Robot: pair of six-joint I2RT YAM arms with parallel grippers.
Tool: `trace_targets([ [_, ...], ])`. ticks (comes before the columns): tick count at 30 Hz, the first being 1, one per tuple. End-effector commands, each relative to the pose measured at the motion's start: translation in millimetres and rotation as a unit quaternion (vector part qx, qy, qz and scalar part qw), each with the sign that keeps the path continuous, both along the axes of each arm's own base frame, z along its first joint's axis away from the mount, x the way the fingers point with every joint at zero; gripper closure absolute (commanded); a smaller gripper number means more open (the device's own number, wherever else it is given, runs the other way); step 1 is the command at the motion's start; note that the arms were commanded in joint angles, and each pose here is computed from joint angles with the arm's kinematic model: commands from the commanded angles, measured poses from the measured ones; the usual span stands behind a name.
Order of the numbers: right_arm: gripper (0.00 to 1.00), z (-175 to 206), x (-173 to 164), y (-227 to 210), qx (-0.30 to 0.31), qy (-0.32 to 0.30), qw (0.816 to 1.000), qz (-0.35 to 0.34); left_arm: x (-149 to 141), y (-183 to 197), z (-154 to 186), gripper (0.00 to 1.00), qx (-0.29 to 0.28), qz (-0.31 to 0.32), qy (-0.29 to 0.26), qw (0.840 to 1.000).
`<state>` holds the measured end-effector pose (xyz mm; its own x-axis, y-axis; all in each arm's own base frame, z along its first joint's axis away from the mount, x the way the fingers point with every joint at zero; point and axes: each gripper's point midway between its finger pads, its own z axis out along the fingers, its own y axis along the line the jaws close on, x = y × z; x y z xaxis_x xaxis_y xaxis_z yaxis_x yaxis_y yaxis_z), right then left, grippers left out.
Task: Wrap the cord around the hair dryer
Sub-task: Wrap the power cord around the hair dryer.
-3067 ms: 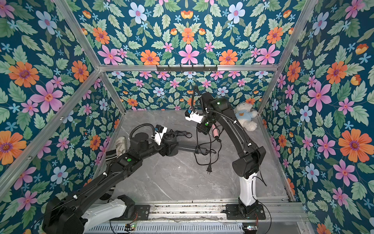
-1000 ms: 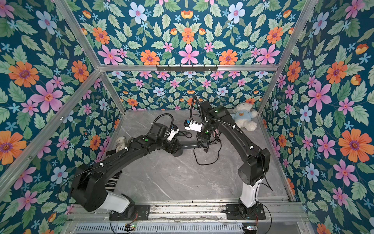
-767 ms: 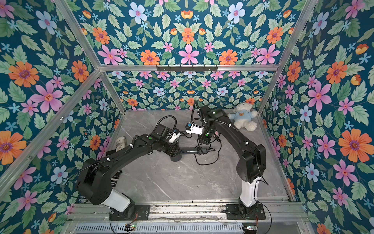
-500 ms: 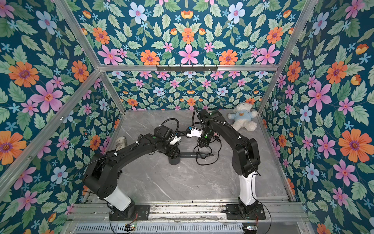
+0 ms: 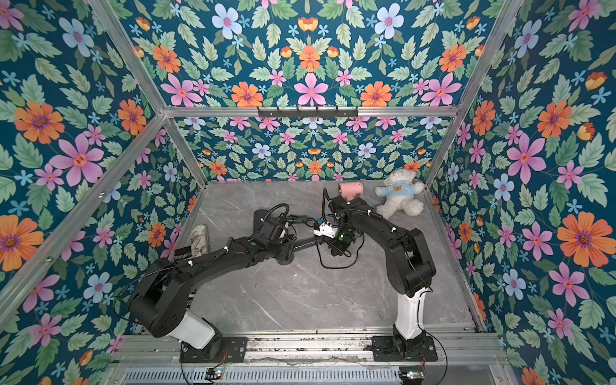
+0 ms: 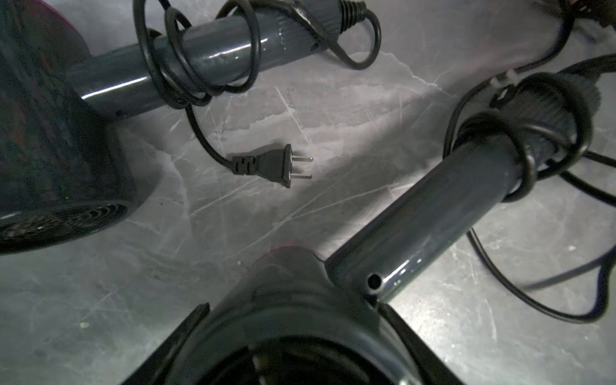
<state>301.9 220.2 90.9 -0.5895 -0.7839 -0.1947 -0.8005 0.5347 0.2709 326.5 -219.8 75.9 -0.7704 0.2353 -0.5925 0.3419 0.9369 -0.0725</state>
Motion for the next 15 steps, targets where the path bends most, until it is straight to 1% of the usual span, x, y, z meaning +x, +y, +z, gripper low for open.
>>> trace_targets([
  [1, 1.0, 1, 2, 5, 0.013, 0.002, 1.0, -0.01, -12, 2, -12, 1.0, 0.008, 0.001, 0.031, 0.999],
  [5, 1.0, 8, 1, 4, 0.006, -0.014, 1.0, -0.006, -10, 14, -7, 1.0, 0.06, -0.006, 0.03, 0.998],
  [8, 1.0, 13, 10, -11, -0.041, -0.064, 0.997, -0.005, -7, 19, 0, 1.0, 0.092, -0.016, 0.034, 0.995],
  [11, 1.0, 29, 23, -31, -0.095, -0.116, 0.989, -0.012, -3, 29, 10, 1.0, 0.135, -0.012, 0.035, 0.99],
  [13, 1.0, 47, 26, -38, -0.115, -0.147, 0.982, -0.005, 1, 34, 23, 1.0, 0.152, -0.004, 0.027, 0.988],
  [15, 1.0, 63, 25, -39, -0.124, -0.175, 0.977, 0.011, 5, 35, 38, 1.0, 0.155, 0.0, 0.018, 0.988],
])
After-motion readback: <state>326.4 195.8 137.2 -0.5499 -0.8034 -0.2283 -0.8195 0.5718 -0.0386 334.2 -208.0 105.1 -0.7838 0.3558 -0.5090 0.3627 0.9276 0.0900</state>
